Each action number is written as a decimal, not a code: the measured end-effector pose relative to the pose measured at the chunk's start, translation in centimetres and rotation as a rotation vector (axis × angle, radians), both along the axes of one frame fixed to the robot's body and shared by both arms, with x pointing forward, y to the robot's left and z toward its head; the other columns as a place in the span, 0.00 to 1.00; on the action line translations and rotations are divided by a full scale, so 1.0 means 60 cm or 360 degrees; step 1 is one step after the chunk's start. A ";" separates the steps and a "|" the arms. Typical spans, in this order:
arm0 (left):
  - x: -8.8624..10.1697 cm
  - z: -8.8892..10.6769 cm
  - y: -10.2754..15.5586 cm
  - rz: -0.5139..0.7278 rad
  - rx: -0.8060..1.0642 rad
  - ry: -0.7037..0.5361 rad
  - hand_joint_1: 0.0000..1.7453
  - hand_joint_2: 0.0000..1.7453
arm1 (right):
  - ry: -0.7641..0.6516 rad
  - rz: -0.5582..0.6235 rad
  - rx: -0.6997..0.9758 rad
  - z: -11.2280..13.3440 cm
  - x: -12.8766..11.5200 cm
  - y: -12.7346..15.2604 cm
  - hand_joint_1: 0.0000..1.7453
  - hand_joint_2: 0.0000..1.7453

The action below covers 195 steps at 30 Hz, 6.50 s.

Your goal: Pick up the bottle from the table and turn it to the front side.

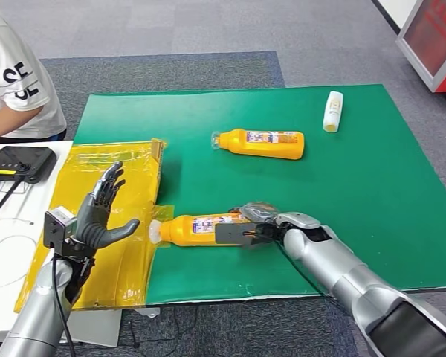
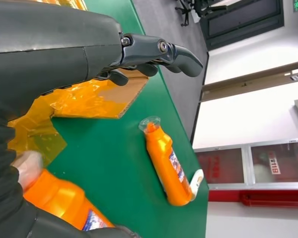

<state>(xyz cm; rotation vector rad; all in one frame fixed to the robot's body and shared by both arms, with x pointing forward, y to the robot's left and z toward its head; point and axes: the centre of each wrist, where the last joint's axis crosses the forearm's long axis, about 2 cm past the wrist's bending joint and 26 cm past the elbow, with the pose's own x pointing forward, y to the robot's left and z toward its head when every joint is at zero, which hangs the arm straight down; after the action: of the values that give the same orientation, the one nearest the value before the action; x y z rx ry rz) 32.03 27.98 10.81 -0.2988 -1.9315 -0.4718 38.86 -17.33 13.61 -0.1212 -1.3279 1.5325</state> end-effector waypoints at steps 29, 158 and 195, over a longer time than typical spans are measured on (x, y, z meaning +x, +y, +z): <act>-0.002 -0.015 -0.008 -0.0052 -0.0027 0.0016 0.00 1.00 | 0.0390 -0.0288 0.0975 -0.077 -0.027 -0.158 1.00 1.00; 0.039 -0.024 -0.078 -0.0941 -0.0895 0.0434 0.00 1.00 | -0.0118 -0.0005 0.1392 0.046 -0.070 0.065 1.00 1.00; 0.036 -0.029 -0.084 -0.0938 -0.0886 0.0406 1.00 1.00 | -0.0002 0.0038 0.1370 0.029 -0.081 0.088 0.03 1.00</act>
<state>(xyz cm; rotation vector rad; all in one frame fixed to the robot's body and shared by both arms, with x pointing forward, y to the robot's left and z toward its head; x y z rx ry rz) 34.18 22.94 9.07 -1.2474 -1.6710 -0.2402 34.00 -12.04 15.33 0.4363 -1.8760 0.8660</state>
